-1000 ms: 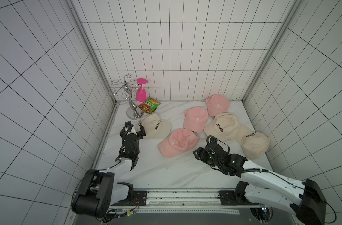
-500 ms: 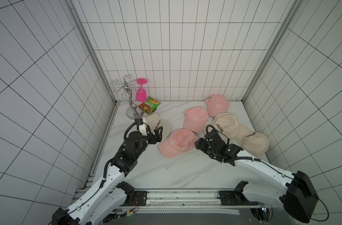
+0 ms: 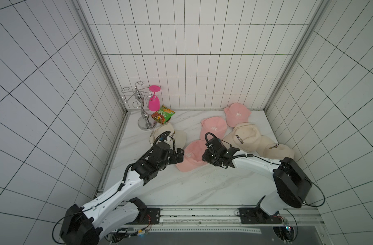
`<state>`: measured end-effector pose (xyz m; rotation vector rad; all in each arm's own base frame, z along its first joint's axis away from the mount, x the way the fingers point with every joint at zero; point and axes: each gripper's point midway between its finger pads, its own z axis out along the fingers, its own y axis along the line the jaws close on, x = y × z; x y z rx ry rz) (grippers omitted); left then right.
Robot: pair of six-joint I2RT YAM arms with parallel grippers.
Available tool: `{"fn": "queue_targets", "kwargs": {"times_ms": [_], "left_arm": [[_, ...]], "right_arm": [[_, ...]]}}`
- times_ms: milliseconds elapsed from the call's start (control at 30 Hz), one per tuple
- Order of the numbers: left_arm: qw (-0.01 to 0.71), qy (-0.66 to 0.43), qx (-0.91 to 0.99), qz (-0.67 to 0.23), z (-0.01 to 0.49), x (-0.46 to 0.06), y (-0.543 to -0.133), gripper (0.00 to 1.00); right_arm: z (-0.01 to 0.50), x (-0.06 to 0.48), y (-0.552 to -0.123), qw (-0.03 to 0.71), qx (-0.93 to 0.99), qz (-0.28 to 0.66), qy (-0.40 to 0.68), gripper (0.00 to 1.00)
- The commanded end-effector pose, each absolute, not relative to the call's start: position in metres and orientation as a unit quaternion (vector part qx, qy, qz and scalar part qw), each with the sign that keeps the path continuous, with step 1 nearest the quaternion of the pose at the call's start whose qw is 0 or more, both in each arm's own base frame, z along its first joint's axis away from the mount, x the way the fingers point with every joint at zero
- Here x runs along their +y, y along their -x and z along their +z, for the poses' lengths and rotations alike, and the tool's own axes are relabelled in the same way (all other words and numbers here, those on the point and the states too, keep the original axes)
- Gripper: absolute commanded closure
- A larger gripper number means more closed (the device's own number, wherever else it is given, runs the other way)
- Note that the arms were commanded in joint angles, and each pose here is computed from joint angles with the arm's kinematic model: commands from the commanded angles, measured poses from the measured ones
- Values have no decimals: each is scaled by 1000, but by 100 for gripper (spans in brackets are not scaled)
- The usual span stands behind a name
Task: Stack the baseball caps by color
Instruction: Adjust the baseball cap at the center of the board.
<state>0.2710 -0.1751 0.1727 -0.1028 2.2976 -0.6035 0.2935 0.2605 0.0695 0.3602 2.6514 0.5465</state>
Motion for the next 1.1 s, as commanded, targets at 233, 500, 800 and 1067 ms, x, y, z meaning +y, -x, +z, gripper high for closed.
{"fn": "queue_targets", "kwargs": {"times_ms": [233,500,800,1067], "left_arm": [[396,25,895,-204,178,-165,-274,1],[353,-54,900,-249,179,-204,-274,1],[312,-69,897,-305,158,-242,-288,5],[348,2,906,-243,124,-225,-319,28]], "right_arm": [[84,245,-294,237,962,122,50,100],[113,218,-264,233,943,150,185,100],[116,236,-220,198,909,245,274,100],[109,264,-211,144,895,294,304,100]]}}
